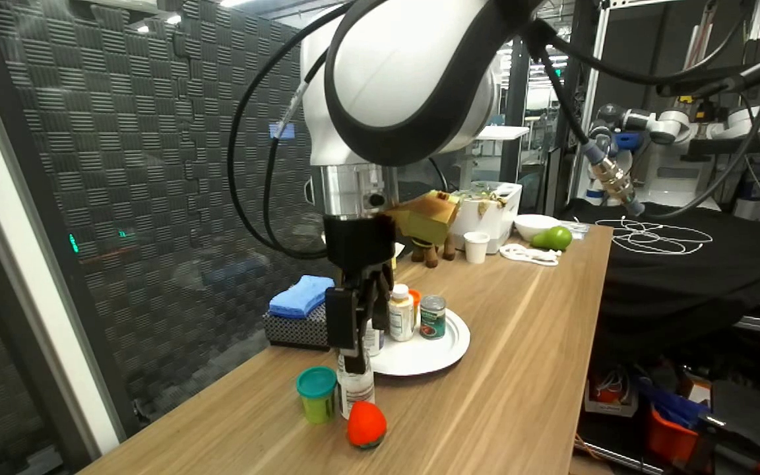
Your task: Put all the objects around the white plate into the white plate
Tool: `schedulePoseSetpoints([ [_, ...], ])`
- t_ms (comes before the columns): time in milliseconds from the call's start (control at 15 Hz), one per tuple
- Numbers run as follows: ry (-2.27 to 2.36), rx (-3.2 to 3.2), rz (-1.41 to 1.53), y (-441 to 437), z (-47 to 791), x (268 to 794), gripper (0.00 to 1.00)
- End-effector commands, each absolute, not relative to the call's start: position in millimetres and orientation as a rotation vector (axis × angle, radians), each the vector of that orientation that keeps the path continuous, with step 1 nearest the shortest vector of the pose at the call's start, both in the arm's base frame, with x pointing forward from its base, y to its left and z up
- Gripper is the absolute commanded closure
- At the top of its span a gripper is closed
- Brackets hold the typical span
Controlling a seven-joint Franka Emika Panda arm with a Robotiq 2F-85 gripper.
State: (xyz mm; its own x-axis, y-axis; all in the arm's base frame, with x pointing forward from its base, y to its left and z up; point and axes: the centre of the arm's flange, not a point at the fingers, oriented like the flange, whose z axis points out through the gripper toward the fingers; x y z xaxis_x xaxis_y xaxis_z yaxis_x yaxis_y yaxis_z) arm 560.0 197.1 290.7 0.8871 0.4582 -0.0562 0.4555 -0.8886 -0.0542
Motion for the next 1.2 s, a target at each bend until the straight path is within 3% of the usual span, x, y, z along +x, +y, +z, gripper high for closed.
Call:
schedulePoseSetpoints([
  [0, -0.748, -2.984, 0.119, 204, 285, 578, 0.00],
  [467, -0.749, -2.974, 0.132, 206, 273, 588, 0.00],
  [600, -0.746, -2.979, 0.130, 207, 271, 589, 0.27],
  [800, -0.742, -2.984, 0.127, 208, 269, 591, 0.51],
  [1067, -0.733, -2.991, 0.104, 206, 276, 591, 0.80],
  [1133, -0.720, -2.990, 0.098, 205, 281, 590, 0.80],
])
